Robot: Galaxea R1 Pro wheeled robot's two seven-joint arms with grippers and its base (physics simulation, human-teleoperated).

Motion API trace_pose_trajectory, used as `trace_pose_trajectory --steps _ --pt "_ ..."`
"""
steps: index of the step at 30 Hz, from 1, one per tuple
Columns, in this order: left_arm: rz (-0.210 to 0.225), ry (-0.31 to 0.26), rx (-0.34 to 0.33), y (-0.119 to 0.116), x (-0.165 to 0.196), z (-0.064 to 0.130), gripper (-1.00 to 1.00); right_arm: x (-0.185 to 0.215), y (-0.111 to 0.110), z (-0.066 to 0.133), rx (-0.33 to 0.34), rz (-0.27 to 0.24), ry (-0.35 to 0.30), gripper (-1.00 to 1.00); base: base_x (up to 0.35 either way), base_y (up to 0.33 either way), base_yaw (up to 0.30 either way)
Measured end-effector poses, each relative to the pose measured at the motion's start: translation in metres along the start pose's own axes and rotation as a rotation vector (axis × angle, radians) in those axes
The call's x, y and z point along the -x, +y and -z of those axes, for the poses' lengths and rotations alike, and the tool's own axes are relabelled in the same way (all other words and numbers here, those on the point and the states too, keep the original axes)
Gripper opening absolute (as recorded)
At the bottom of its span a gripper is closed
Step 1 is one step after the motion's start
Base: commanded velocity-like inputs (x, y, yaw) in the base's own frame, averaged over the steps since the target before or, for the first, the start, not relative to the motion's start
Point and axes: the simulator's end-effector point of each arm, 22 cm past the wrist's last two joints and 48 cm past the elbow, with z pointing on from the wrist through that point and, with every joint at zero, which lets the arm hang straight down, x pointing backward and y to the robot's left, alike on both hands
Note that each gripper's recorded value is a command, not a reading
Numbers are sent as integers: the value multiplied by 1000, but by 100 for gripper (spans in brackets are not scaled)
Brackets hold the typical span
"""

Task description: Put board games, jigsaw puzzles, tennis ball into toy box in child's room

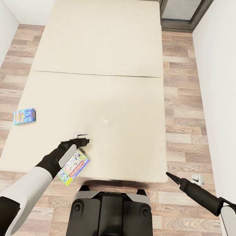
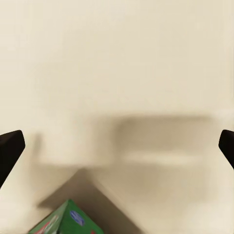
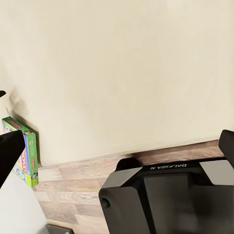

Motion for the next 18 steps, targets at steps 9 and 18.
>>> trace_pose_trajectory --steps 9,18 --pt "2 -1 1 1 1 0 100 -1 0 0 -1 0 1 100 0 0 0" --pt "2 -2 2 1 1 0 100 -1 -1 0 -2 -1 1 100 0 0 0"
